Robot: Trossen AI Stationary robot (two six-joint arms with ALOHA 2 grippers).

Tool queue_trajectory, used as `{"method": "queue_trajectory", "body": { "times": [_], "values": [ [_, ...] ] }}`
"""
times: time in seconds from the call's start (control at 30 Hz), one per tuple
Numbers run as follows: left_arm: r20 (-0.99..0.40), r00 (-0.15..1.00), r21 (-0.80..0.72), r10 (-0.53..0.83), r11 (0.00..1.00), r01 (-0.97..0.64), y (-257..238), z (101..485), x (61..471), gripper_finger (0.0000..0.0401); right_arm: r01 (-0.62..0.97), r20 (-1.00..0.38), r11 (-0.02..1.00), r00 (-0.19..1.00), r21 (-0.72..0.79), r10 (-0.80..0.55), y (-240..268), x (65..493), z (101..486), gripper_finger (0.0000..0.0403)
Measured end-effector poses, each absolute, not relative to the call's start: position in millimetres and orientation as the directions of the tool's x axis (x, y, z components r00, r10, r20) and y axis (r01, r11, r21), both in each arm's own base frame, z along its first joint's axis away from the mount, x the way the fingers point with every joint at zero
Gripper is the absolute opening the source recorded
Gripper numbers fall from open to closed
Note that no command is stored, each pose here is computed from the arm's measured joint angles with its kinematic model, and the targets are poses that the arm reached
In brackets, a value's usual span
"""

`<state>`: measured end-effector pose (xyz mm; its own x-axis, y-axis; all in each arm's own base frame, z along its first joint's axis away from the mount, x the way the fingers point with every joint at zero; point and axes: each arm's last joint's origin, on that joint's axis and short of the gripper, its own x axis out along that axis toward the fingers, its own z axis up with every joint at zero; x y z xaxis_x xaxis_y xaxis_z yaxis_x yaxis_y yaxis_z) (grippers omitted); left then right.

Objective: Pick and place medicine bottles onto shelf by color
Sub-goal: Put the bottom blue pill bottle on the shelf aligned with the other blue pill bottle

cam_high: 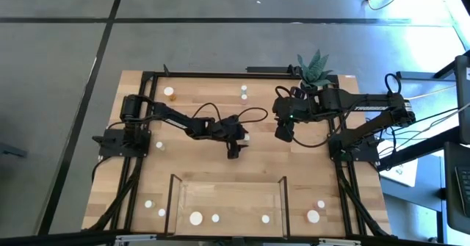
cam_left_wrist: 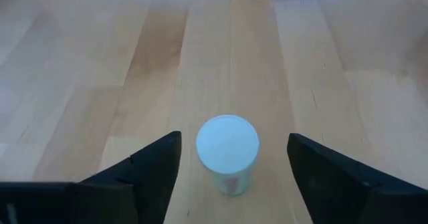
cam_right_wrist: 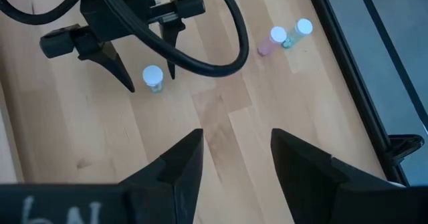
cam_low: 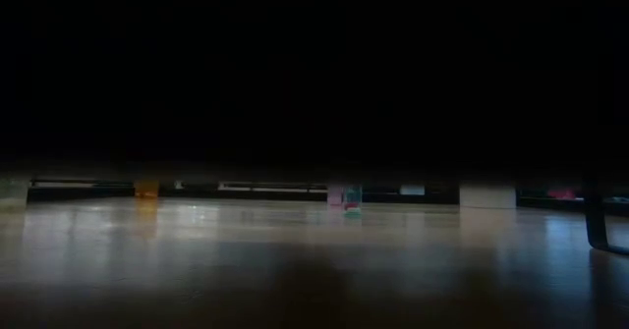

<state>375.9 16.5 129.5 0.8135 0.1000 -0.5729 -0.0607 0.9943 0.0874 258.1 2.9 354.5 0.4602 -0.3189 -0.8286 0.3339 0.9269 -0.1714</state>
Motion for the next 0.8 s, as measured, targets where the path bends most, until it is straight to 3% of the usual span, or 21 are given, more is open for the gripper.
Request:
{"method": "queue_trajectory", "body": {
  "times": [0.8],
  "values": [
    [-0.573, 0.813, 0.089, 0.104, 0.994, -0.065, 18.4, 129.5, 375.8, 0.0146, 0.335, -0.821, 0.927, 0.473, -0.167, -0.319, 2.9, 259.4, 355.2, 0.0177]
  ]
}}
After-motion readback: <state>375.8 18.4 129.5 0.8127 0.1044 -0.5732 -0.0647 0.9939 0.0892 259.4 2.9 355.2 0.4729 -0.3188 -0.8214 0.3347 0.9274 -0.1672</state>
